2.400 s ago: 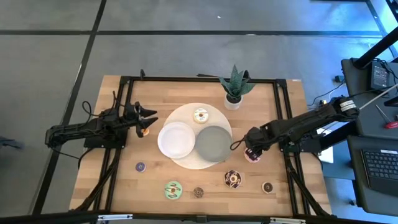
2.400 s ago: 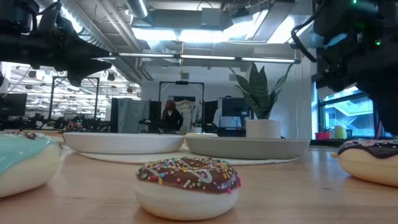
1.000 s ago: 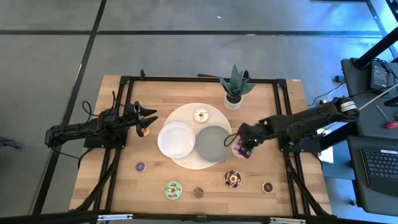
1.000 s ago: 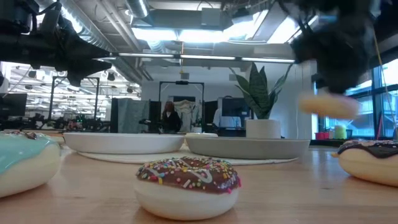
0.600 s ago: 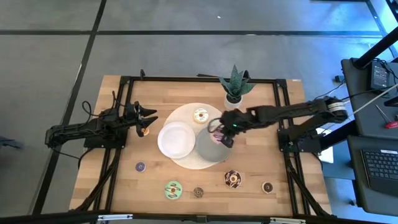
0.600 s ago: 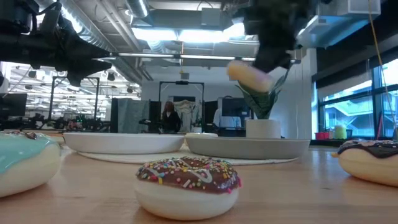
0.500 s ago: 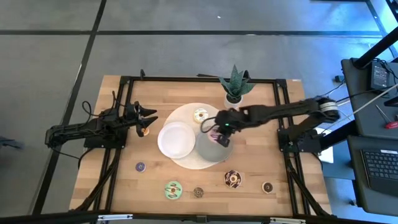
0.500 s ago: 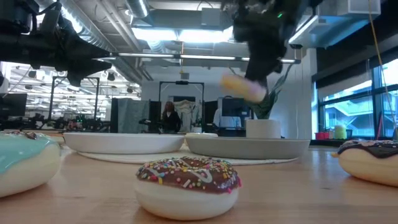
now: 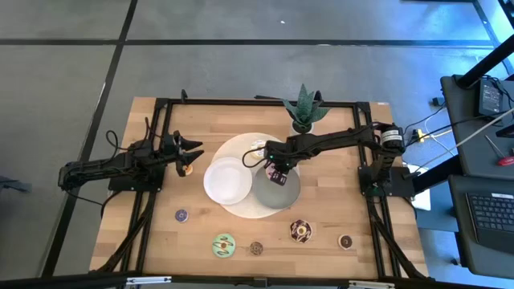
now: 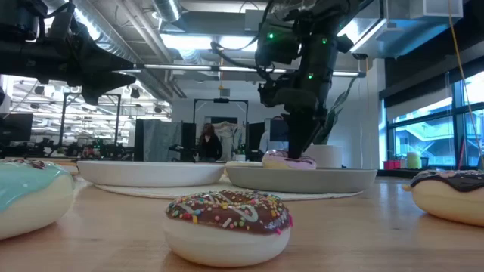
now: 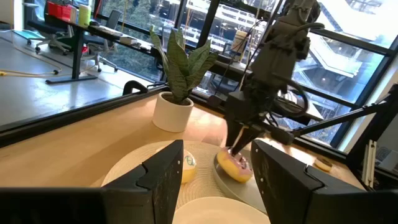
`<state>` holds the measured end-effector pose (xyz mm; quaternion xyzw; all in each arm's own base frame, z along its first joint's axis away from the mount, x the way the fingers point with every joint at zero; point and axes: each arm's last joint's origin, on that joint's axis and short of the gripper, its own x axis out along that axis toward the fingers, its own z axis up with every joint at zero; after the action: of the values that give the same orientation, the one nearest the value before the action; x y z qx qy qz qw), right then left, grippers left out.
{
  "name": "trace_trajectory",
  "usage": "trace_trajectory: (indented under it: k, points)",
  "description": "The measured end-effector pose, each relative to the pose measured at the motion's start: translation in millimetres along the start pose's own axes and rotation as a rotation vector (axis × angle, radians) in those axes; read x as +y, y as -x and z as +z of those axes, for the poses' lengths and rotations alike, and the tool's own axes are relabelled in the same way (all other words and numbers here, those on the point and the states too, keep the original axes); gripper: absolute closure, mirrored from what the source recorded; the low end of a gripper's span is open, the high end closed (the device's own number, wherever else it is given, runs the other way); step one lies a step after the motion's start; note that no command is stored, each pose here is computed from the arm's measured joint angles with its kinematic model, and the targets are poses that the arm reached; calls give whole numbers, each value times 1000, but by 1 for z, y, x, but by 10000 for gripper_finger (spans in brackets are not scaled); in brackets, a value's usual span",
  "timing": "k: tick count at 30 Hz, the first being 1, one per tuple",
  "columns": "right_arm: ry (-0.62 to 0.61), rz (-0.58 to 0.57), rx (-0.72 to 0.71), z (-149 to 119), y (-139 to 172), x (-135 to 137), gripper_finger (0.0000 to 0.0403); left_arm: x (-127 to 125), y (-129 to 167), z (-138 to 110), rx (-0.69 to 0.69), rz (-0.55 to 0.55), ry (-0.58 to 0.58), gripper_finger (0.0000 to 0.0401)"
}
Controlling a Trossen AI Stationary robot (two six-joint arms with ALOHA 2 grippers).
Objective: Pick & Place donuts
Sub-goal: Put the large pink donut on the gray plate, then put the small yellow donut on the white plate
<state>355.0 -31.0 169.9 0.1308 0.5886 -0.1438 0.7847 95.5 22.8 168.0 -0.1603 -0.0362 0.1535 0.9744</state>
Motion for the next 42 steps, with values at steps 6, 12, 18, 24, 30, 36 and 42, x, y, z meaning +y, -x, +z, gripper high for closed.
trace_trajectory:
  k: [6,12,18,24,30,36,42]
  points:
    - [25,-2,5,0,-1,-1,348,0,0,0,3,-6,0,217]
    - [21,37,21,0,-1,-1,299,0,0,0,3,-5,0,217]
    - [17,47,18,-1,4,-1,237,0,0,1,-8,9,-6,217]
    - [14,56,-12,-4,30,-4,205,-2,4,16,-36,100,-35,217]
    - [-16,78,-76,-11,69,-5,199,-5,6,33,122,217,-45,217]
    - [-8,116,-171,-22,107,0,199,-7,-1,41,469,457,14,217]
    - [11,110,-233,-26,120,5,199,-7,-21,25,890,646,149,217]
